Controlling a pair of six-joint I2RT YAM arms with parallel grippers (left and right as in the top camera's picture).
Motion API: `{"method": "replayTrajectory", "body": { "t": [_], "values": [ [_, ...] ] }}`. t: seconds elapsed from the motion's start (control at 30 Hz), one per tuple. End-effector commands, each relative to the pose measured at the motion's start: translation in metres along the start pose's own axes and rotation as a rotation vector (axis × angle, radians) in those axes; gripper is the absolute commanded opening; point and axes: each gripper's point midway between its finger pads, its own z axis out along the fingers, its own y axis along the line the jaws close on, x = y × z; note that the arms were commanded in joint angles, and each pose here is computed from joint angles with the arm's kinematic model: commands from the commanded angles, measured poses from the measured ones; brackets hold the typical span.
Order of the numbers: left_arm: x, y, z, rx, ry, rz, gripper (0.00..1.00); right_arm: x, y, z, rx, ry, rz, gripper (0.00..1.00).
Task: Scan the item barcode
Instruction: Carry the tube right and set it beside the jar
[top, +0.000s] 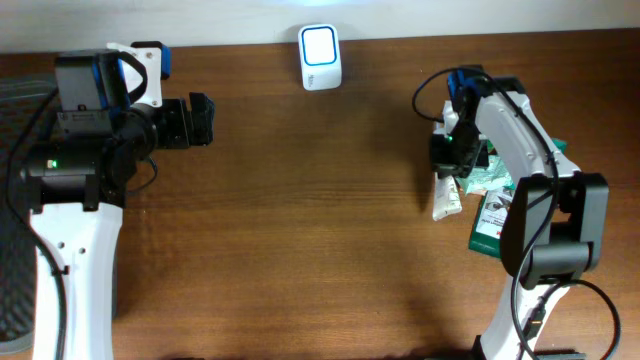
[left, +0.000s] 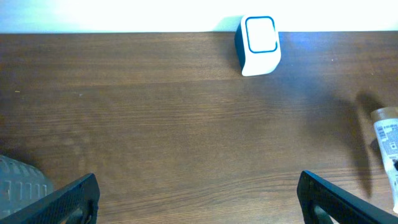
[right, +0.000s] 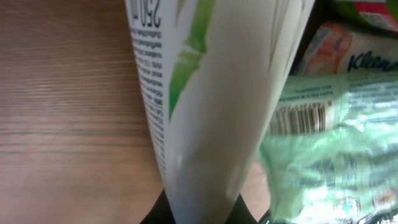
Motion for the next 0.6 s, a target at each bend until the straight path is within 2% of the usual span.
{"method": "replayTrajectory", "body": {
  "t": [0.0, 0.03, 0.1, 0.17, 0.23, 0.33, 0.57],
  "values": [
    [-0.006, 0.002, -0.007, -0.008, -0.025, 0.012, 0.99, 0.002, -0.001, 0.008, -0.011, -0.003, -0.058, 0.2],
    [-0.006, 0.002, -0.007, -0.008, -0.025, 0.012, 0.99, 0.002, -0.002, 0.009, -0.01, -0.003, -0.07, 0.25],
    [-0.006, 0.002, -0.007, -0.008, -0.025, 0.012, 0.99, 0.001, -0.002, 0.009, -0.01, -0.007, -0.071, 0.46],
    [-0.006, 0.002, -0.007, -0.008, -0.025, 0.012, 0.99, 0.0, -0.001, 0.009, -0.01, -0.012, -0.071, 0.57],
    [-0.006, 0.002, -0.007, -0.008, -0.025, 0.012, 0.99, -0.004, -0.001, 0.004, -0.012, -0.027, -0.072, 0.62],
    [-0.006, 0.002, -0.007, -0.008, -0.025, 0.012, 0.99, -0.011, 0.001, -0.013, -0.013, -0.048, -0.073, 0.63],
    [-0.006, 0.002, -0.007, -0.008, -0.025, 0.012, 0.99, -0.032, 0.01, -0.118, -0.024, -0.208, -0.085, 0.72]
  ]
}}
